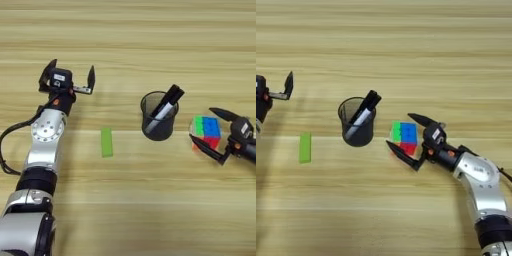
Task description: Move the objects on the table
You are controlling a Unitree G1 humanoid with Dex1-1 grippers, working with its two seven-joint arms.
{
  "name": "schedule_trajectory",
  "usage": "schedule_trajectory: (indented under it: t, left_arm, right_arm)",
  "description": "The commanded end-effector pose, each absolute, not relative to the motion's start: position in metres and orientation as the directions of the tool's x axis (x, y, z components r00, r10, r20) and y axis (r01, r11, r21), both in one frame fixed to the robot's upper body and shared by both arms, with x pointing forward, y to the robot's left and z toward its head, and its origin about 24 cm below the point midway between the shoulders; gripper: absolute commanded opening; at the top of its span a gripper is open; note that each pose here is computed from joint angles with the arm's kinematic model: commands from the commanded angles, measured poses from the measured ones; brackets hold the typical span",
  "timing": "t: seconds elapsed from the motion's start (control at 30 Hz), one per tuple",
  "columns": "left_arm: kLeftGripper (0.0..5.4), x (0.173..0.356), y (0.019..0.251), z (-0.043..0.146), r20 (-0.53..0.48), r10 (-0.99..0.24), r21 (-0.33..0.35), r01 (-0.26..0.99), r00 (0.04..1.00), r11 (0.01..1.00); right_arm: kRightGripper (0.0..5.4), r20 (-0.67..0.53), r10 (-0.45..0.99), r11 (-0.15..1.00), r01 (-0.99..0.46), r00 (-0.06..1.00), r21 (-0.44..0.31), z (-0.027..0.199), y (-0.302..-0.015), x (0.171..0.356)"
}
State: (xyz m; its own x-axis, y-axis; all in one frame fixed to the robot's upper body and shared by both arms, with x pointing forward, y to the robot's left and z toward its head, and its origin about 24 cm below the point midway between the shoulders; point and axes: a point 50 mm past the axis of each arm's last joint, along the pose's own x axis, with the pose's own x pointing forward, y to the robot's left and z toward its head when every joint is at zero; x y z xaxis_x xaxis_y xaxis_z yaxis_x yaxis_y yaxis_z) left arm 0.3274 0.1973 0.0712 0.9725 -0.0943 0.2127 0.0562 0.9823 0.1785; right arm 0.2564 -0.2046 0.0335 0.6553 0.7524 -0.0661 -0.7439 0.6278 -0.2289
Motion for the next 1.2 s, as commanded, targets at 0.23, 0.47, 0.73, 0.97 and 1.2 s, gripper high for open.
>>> schedule_trajectory:
  t: [0.23,0.47,0.73,0.97,1.2]
  left_arm:
    - [5.40,0.328,0.198,0.072,0.203,-0.102,0.201,0.061,0.974,0.978]
    - [5.40,0.328,0.198,0.072,0.204,-0.102,0.201,0.061,0.974,0.978]
    - [5.40,0.328,0.198,0.073,0.206,-0.103,0.202,0.061,0.973,0.978]
    - [5.40,0.328,0.198,0.073,0.206,-0.103,0.203,0.061,0.973,0.977]
    - [5.40,0.328,0.198,0.073,0.206,-0.104,0.203,0.061,0.973,0.977]
  right_arm:
    - [5.38,-0.140,0.748,0.612,-0.756,0.648,-0.230,0.027,-0.206,0.258]
    - [5.17,-0.151,0.751,0.608,-0.763,0.642,-0.220,0.026,-0.205,0.258]
    - [4.45,-0.155,0.747,0.613,-0.760,0.646,-0.216,0.026,-0.206,0.258]
    - [4.16,-0.146,0.756,0.607,-0.767,0.638,-0.210,0.027,-0.205,0.257]
    - [4.05,-0.141,0.829,0.512,-0.837,0.540,-0.193,0.028,-0.196,0.244]
